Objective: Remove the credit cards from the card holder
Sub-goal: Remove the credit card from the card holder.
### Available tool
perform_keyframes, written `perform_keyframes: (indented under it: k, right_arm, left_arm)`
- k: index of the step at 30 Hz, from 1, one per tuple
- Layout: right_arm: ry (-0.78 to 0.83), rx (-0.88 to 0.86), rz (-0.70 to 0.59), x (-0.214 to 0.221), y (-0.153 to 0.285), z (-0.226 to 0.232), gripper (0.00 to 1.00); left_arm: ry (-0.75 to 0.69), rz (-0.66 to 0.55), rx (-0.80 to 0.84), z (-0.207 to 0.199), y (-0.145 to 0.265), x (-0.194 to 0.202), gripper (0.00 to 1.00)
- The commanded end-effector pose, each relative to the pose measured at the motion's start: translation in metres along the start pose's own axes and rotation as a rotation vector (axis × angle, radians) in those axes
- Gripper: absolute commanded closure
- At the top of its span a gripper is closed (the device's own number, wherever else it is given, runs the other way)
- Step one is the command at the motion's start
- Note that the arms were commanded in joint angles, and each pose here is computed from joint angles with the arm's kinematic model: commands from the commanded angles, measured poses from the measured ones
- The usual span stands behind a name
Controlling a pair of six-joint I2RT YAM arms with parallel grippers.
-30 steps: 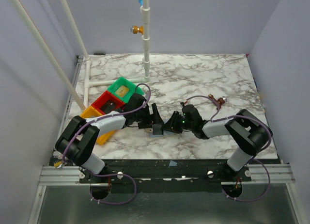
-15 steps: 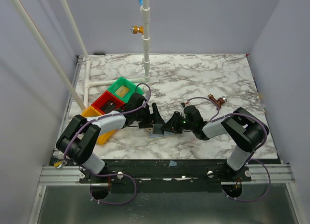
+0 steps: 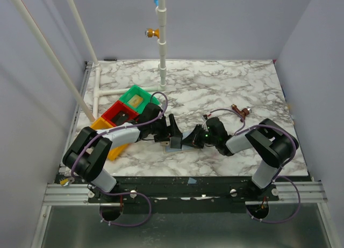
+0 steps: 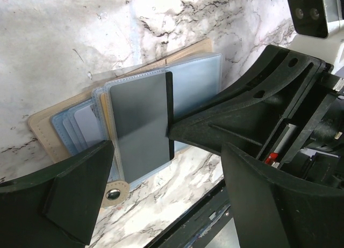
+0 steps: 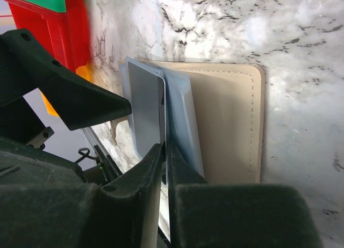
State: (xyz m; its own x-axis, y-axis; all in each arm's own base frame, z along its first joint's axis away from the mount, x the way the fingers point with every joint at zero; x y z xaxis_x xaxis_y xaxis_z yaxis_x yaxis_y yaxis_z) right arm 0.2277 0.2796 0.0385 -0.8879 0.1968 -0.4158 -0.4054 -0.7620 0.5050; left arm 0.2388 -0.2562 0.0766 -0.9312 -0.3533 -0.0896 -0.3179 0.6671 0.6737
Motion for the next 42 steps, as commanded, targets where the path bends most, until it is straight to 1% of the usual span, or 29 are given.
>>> perform_keyframes:
  k: [1, 4, 9, 33, 42]
  right_arm:
    - [-0.018, -0.023, 0.016, 0.006, 0.000, -0.004, 0.90]
    - [-0.027, -0.034, 0.018, 0.006, 0.000, -0.005, 0.92]
    - [-0.038, -0.027, 0.012, 0.006, 0.001, -0.011, 0.99]
    - [0.020, 0.161, -0.011, 0.000, 0.012, -0.034, 0.99]
    - [0.036, 0.184, -0.016, -0.001, 0.016, -0.036, 0.99]
  left_arm:
    - [0.019, 0.035, -0.105, 0.030, -0.010, 0.013, 0.16]
    - [0.017, 0.036, -0.104, 0.030, -0.010, 0.012, 0.16]
    - [0.017, 0.038, -0.103, 0.029, -0.009, 0.011, 0.16]
    - [-0.017, 0.022, -0.096, 0.021, 0.000, 0.002, 0.15]
    - [-0.015, 0.018, -0.094, 0.021, 0.000, 0.000, 0.15]
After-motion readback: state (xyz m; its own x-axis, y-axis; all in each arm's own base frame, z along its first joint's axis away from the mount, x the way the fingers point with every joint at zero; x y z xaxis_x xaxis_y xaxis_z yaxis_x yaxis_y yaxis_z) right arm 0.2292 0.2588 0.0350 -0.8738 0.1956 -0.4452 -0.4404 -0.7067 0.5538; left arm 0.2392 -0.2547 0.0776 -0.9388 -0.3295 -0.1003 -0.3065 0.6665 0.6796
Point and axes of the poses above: each gripper's point midway between its finger pads, its own y axis back along the fingers, its own z axis along the line the jaws close on, x = y × z, the point moved 3 cm from there along y, back along the fingers, and after that the axes turned 15 degrees about y, right-handed, at the moved point
